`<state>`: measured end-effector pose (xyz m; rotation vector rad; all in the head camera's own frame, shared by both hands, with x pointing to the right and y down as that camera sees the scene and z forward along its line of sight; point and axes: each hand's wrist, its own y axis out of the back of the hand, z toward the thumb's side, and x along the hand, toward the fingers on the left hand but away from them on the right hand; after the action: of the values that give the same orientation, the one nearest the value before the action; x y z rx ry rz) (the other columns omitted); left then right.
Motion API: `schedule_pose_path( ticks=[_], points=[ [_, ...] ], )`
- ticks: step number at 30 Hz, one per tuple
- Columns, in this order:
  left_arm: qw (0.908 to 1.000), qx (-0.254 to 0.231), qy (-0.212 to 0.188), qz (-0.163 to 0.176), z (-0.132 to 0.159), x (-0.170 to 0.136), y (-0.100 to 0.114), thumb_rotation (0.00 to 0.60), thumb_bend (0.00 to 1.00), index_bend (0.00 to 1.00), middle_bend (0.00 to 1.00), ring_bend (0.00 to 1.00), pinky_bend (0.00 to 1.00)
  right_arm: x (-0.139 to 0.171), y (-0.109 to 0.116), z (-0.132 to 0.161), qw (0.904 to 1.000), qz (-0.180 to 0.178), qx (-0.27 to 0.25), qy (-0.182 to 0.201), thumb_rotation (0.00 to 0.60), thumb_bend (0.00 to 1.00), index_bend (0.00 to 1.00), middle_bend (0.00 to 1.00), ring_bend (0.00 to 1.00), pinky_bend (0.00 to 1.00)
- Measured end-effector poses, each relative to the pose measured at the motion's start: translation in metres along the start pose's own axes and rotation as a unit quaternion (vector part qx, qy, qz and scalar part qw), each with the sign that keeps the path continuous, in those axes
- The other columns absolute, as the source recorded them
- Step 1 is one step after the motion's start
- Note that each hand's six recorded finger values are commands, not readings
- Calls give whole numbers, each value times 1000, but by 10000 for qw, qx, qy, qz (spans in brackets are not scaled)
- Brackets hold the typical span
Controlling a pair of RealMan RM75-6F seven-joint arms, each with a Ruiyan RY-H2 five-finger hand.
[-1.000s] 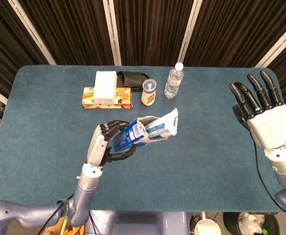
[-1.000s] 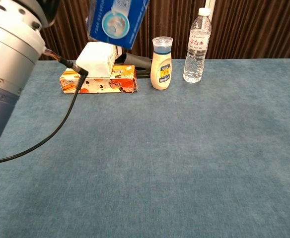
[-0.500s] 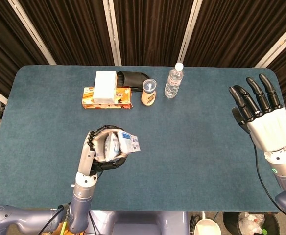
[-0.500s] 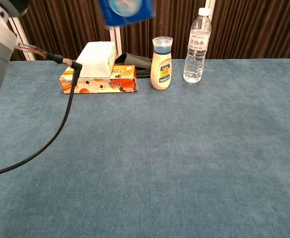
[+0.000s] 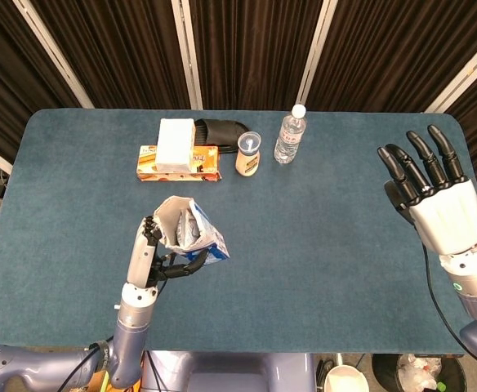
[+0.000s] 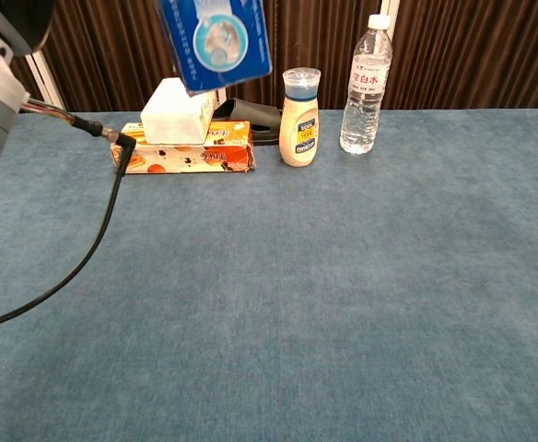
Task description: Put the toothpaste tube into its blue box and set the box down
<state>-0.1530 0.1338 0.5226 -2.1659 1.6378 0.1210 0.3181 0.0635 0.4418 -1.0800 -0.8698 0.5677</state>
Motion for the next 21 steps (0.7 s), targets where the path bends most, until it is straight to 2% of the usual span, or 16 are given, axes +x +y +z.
schedule_pose_path(
  ticks=[5,9,12,15,21],
  points=[
    [9973,620,134,-375,-17,-4,6,600,521,428,576,589,665,-1,2,1,10000,-5,-4,24,600,444,0,314,158,118],
    [9882,1279,294,-794,-37,-8,16,600,520,440,589,600,665,-3,5,2,10000,-16,-26,45,600,445,0,314,158,118],
    [9739,1889,436,-1179,-53,-13,24,600,519,441,590,602,665,-4,6,5,10000,-20,-50,73,600,444,0,314,158,118],
    [9538,2479,573,-1597,-69,-22,28,600,519,441,590,602,665,-5,5,9,9999,-19,-70,113,600,444,0,314,158,118],
    [9046,3315,1026,-2474,-102,-50,28,600,519,440,587,602,664,-12,2,23,9998,-15,-112,162,600,444,0,314,158,118]
  ],
)
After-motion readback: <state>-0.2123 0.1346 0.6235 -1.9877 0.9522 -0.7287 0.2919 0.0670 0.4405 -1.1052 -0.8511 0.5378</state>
